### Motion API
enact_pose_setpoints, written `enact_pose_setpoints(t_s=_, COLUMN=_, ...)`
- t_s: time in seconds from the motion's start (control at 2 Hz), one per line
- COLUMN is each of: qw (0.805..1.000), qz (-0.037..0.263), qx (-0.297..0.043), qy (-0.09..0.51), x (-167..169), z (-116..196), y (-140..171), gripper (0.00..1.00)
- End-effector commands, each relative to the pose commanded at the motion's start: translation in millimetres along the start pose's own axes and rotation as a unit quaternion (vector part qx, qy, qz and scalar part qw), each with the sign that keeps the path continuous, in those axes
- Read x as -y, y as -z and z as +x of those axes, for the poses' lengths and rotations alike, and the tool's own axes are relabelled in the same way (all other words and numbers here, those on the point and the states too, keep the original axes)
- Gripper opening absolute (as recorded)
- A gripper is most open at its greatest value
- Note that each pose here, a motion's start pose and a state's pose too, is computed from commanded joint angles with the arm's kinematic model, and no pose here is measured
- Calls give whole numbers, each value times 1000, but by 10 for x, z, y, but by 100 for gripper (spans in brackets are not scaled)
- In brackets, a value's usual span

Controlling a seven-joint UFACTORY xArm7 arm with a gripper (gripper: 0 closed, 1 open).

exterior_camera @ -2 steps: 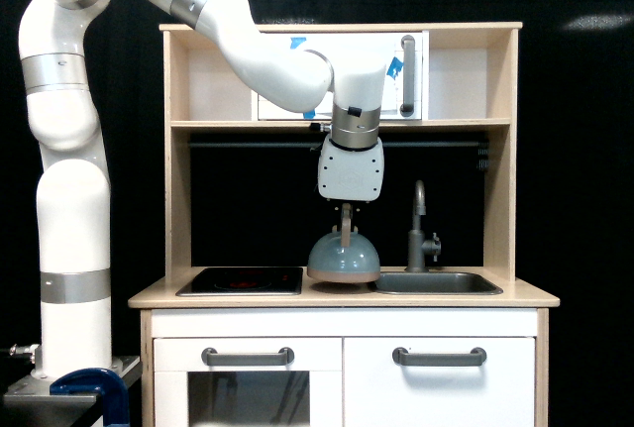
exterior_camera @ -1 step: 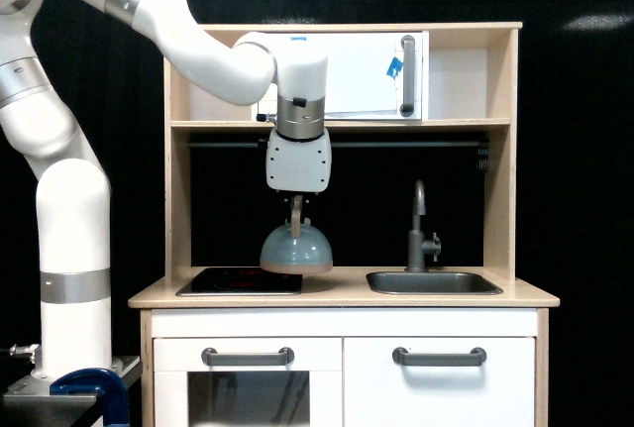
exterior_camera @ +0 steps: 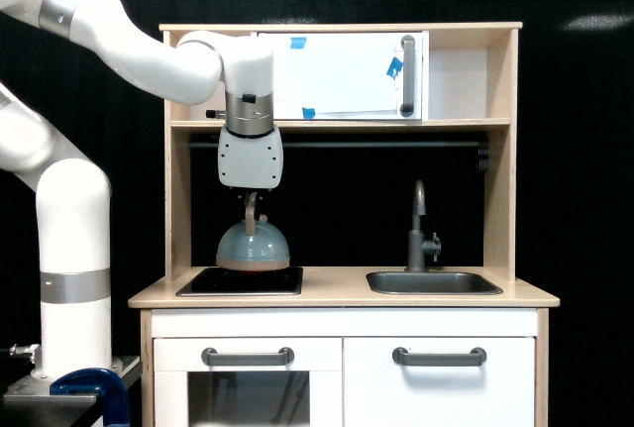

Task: Place the teapot on the stove

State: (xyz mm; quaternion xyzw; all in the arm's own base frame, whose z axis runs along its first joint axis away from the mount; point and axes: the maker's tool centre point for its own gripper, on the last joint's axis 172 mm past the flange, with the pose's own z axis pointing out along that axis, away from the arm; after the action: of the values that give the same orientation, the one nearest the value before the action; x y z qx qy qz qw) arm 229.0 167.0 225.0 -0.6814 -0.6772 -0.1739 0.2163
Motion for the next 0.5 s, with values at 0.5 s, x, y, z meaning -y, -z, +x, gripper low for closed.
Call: enact_pose_setpoints(t_s=0.5, qw=1000, qz=0, qx=0, qy=0, x=109, z=-33, y=-188, gripper=0)
